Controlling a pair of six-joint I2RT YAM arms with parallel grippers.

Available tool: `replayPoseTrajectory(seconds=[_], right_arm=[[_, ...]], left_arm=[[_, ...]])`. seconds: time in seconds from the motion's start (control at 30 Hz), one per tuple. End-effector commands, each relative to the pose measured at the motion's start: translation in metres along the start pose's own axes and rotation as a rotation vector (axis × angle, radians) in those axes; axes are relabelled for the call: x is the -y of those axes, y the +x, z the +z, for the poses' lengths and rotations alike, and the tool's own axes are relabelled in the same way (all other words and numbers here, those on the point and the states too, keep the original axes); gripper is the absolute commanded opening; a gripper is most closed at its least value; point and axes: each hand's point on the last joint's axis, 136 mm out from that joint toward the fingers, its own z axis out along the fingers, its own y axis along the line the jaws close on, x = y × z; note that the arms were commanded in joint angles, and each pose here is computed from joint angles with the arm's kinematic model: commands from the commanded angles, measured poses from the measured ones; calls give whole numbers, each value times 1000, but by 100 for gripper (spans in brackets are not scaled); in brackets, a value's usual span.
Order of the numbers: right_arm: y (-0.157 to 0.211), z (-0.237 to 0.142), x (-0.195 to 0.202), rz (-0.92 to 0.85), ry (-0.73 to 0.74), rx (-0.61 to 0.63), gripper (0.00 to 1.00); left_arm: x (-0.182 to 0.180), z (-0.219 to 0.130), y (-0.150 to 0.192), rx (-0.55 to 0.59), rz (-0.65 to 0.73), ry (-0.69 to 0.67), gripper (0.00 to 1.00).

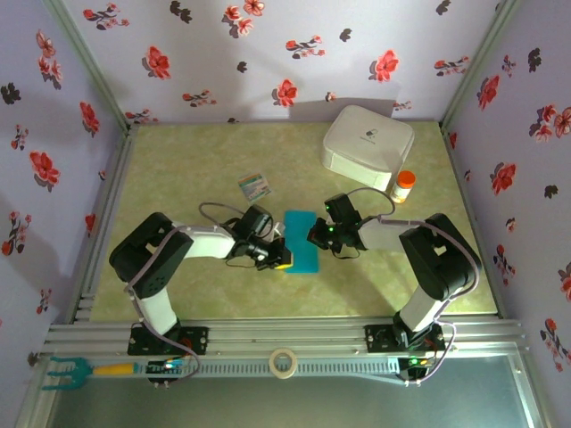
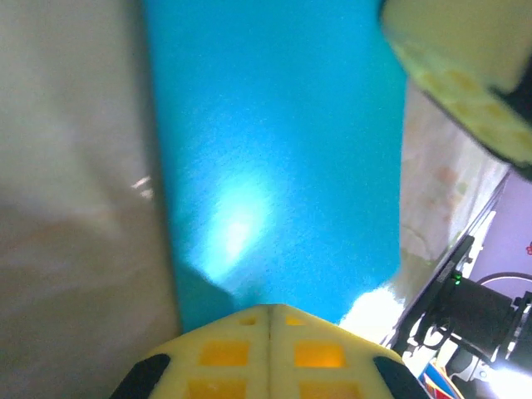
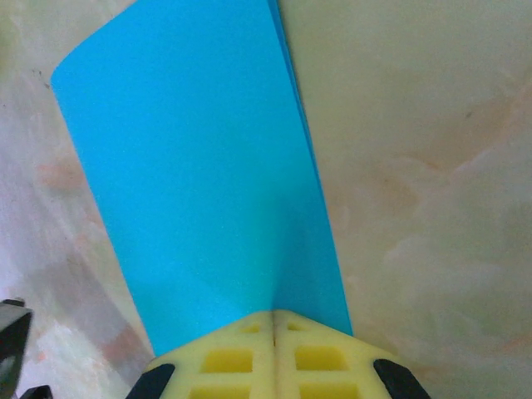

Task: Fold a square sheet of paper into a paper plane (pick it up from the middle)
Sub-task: First fold the square sheet of paper in half at the center of the table.

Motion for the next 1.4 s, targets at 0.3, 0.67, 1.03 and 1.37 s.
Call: replayPoseTrajectory(seconds=[0.3, 0.67, 1.03, 1.37], right_arm=[[18, 2, 59, 76, 203, -32, 0], [18, 2, 58, 76, 201, -33, 0], [17, 0, 56, 72, 193, -31, 0], [18, 0, 56, 72, 192, -33, 0]], left_arm=[[-42, 1, 40, -83, 53, -158, 0], [-37, -3, 51, -92, 120, -181, 1], [43, -44, -10, 143, 216, -28, 3], [29, -15, -54, 116, 89, 6, 2]])
